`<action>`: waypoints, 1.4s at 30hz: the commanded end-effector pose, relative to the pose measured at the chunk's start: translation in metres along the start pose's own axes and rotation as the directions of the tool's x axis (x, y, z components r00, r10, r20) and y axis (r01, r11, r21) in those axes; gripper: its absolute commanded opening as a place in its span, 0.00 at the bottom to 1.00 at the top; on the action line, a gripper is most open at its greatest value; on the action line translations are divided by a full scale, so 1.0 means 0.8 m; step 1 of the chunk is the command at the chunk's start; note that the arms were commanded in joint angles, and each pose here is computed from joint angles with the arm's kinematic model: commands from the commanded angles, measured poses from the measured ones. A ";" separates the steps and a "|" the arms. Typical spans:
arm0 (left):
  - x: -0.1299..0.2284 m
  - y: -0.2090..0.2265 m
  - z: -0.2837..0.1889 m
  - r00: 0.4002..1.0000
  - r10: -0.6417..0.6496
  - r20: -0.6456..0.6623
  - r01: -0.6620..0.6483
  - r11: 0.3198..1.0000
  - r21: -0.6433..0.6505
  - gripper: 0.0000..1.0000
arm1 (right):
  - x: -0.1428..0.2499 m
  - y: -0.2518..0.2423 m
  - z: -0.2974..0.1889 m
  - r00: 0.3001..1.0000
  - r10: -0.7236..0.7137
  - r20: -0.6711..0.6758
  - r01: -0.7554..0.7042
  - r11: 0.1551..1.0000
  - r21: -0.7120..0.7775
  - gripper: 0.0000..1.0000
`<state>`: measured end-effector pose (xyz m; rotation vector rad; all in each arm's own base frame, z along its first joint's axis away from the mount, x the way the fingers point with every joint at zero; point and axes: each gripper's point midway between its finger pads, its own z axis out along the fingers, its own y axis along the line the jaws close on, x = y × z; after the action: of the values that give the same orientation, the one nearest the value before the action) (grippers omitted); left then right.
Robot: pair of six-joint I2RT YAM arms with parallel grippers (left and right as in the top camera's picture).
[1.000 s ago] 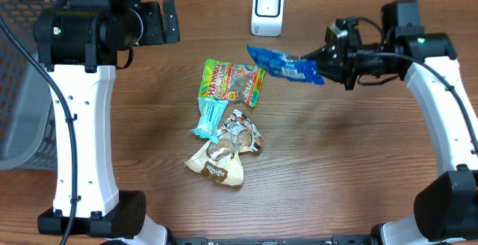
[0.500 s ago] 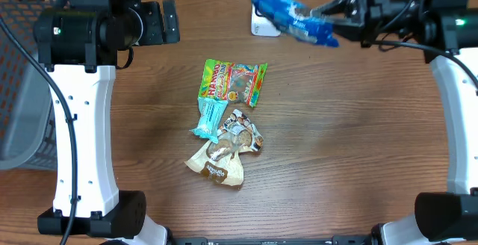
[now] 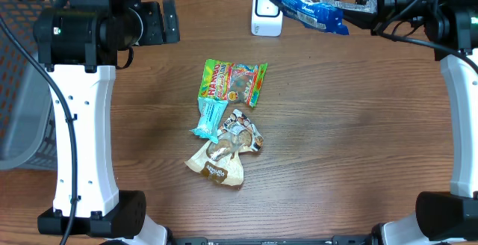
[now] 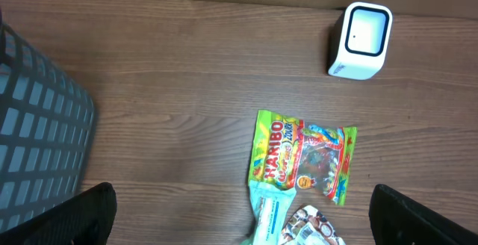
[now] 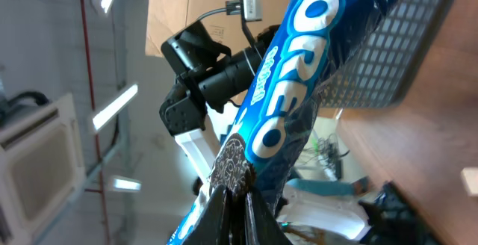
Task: Scan the item barcode
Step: 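Lift the Oreo pack and carry it up toward the white scanner, then hold the Oreo pack in front of the scanner window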
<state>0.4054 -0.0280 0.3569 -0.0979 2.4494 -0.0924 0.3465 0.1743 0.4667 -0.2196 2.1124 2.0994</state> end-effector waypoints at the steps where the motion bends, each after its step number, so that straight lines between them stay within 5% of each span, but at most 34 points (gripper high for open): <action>1: 0.001 -0.001 0.003 1.000 0.020 -0.006 -0.020 1.000 0.001 1.00 | -0.002 0.012 -0.002 0.979 -0.197 0.048 0.195 0.980 0.044 0.04; 6: 0.001 -0.001 0.003 1.000 0.020 -0.006 -0.020 1.000 0.001 1.00 | -0.038 -0.073 -0.003 0.943 -0.261 0.206 0.163 0.903 0.398 0.04; 11: 0.001 -0.001 0.003 1.000 0.020 -0.006 -0.020 1.000 0.001 1.00 | -0.050 -0.162 -0.015 0.909 -0.369 0.196 0.076 0.608 0.790 0.04; 16: 0.001 -0.001 0.003 1.000 0.020 -0.006 -0.020 1.000 0.001 1.00 | -0.059 -0.200 0.001 0.871 -0.482 0.093 0.073 0.315 0.946 0.04; 21: 0.001 -0.001 0.003 1.000 0.020 -0.006 -0.020 1.000 0.001 1.00 | -0.081 -0.231 0.015 0.836 -0.549 -0.003 0.081 0.117 0.990 0.04; 32: 0.001 -0.001 0.003 1.000 0.020 -0.006 -0.020 1.000 0.001 1.00 | -0.164 -0.303 0.065 0.747 -0.663 -0.052 0.133 0.072 0.989 0.04; 42: 0.001 -0.001 0.003 1.000 0.020 -0.006 -0.020 1.000 0.001 1.00 | -0.239 -0.345 0.091 0.576 -0.811 -0.103 0.157 -0.013 0.987 0.04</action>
<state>0.4054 -0.0280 0.3566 -0.0979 2.4501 -0.0923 0.5804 0.2463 0.2353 -0.1565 2.0325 0.1206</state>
